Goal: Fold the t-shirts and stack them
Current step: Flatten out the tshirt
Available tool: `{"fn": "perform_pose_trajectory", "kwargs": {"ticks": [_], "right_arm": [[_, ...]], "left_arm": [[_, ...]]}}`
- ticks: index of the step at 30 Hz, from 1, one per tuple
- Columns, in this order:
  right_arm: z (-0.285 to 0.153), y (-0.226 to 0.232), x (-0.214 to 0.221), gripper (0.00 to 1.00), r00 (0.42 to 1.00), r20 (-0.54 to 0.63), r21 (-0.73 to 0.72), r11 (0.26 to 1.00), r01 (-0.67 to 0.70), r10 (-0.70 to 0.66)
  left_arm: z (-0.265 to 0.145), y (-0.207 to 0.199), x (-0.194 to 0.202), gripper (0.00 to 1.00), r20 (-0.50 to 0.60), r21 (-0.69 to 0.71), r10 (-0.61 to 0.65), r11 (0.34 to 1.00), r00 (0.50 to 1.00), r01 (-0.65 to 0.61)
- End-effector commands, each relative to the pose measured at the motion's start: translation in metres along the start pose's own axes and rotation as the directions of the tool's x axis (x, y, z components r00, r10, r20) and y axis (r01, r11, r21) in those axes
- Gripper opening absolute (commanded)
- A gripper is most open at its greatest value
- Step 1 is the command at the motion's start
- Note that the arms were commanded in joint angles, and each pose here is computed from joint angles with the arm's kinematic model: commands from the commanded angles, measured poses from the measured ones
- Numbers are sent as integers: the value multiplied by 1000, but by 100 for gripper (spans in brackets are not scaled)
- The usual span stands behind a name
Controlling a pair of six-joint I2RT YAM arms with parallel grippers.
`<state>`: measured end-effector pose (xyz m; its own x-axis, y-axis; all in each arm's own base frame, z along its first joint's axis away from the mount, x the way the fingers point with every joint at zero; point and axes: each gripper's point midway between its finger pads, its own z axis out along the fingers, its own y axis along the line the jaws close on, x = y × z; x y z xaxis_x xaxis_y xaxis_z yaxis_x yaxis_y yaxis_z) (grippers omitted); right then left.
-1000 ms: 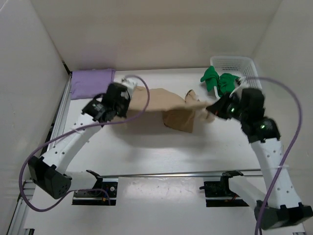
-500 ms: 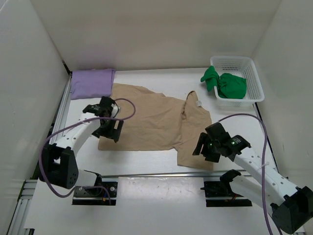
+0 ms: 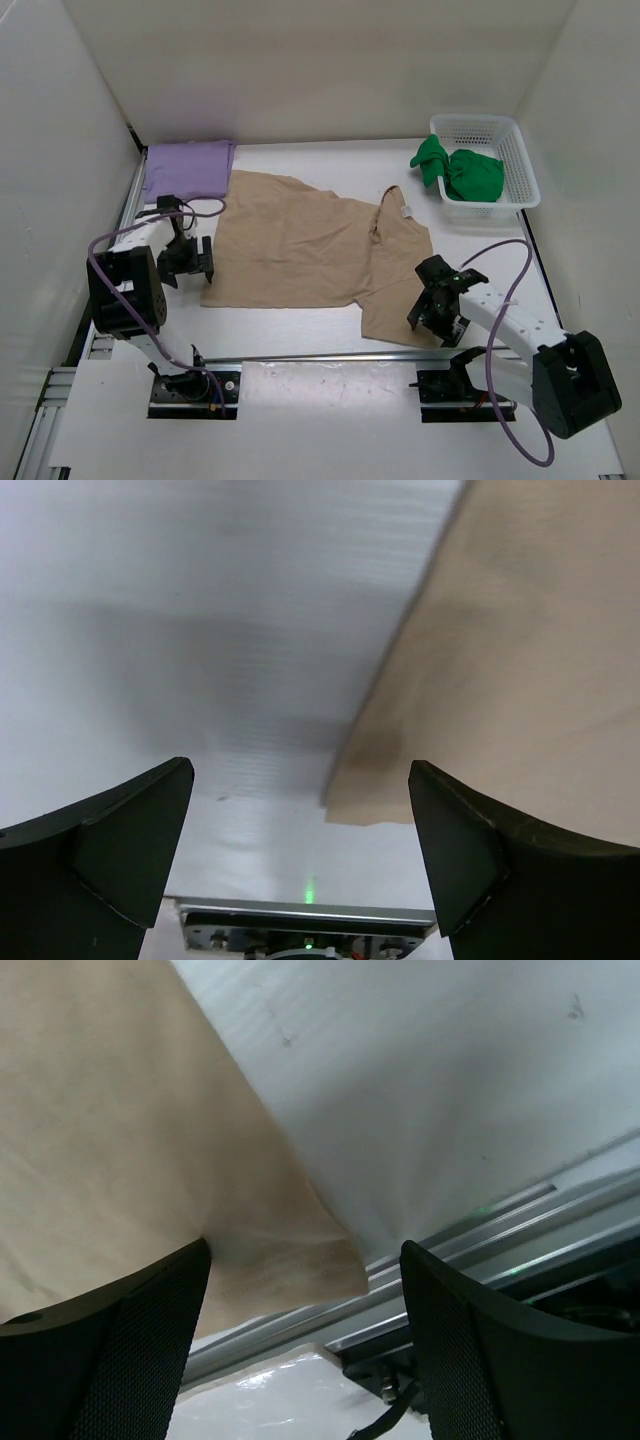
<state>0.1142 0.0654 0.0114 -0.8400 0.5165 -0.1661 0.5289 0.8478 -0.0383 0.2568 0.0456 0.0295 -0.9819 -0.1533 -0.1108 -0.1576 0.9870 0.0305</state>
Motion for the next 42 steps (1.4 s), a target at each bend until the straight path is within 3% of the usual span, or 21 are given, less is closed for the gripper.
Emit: {"fn": "perform_pose_trajectory", "kwargs": {"ticks": [1, 5, 8, 9, 12, 13, 16, 18, 21, 24, 25, 26, 27, 28, 29, 30, 32, 34, 36, 39, 42], "right_arm": [[17, 11, 8, 81, 999, -29, -70, 997, -23, 21], [21, 14, 12, 80, 999, -52, -100, 995, -19, 14], [24, 12, 12, 75, 999, -50, -99, 995, -11, 6], [27, 10, 14, 60, 998, -67, -95, 995, -22, 16], [32, 11, 18, 38, 995, -97, -119, 993, -27, 16], [33, 10, 18, 22, 994, -109, -114, 993, -28, 16], [31, 17, 16, 0, 993, -118, -159, 987, -25, 6], [29, 24, 11, 0, 994, -110, -197, 980, -13, -9], [18, 44, -18, 0, 999, -45, -282, 959, -8, -5], [-15, 80, -85, 0, 999, 11, -355, 934, 33, -31], [-32, 94, -111, 0, 998, 37, -378, 924, 54, -43], [-102, 133, -184, 0, 978, 208, -473, 873, 117, -19], [-109, 136, -207, 0, 981, 181, -427, 894, 137, -64], [-144, 148, -240, 0, 968, 243, -449, 879, 161, -53], [-183, 155, -274, 0, 949, 315, -473, 863, 176, -21], [-271, 173, -325, 0, 884, 464, -546, 804, 233, 59], [-353, 178, -366, 0, 802, 570, -660, 682, 316, 180], [-414, 172, -376, 0, 751, 575, -761, 549, 346, 324], [-471, 157, -368, 0, 662, 602, -795, 415, 443, 447], [-450, 150, -355, 0, 669, 601, -793, 437, 426, 438], [-439, 149, -345, 0, 690, 611, -778, 457, 431, 389]], "left_arm": [[-6, -22, -17, 100, 60, 114, 7, 993, 998, -14], [-5, -46, -4, 100, 31, 247, 8, 969, 999, -15], [3, -47, 8, 100, -5, 239, 21, 971, 1000, -20], [7, -46, 14, 100, -28, 230, 22, 973, 999, -15], [24, -36, 20, 92, -77, 170, 24, 985, 997, -10], [28, -36, 23, 74, -93, 170, 24, 985, 995, -8], [37, -35, 26, 52, -135, 166, 26, 986, 990, -3], [38, -39, 24, 12, -138, 188, 26, 982, 990, 1], [27, -51, 7, 10, -105, 253, 25, 968, 994, 3], [-3, -59, -43, 10, -38, 283, 32, 959, 999, -20], [-34, -65, -99, 10, 95, 292, 37, 954, 995, -64], [-57, -65, -118, 10, 125, 291, 36, 954, 992, -72], [-82, -70, -145, 10, 202, 289, 46, 952, 978, -105], [-102, -76, -172, 10, 269, 286, 53, 949, 962, -132], [-178, -73, -227, 10, 496, 246, 38, 952, 867, -183], [-212, -69, -248, 10, 593, 177, 43, 967, 804, -182], [-297, -62, -274, 10, 789, 95, 28, 981, 614, -167], [-376, -53, -278, 10, 929, 51, 1, 990, 370, -131], [-376, -59, -275, 10, 941, 54, -1, 987, 337, -149], [-387, -68, -270, 10, 949, 58, 0, 983, 315, -175], [-369, -74, -259, 10, 933, 66, 9, 979, 360, -195]]}}
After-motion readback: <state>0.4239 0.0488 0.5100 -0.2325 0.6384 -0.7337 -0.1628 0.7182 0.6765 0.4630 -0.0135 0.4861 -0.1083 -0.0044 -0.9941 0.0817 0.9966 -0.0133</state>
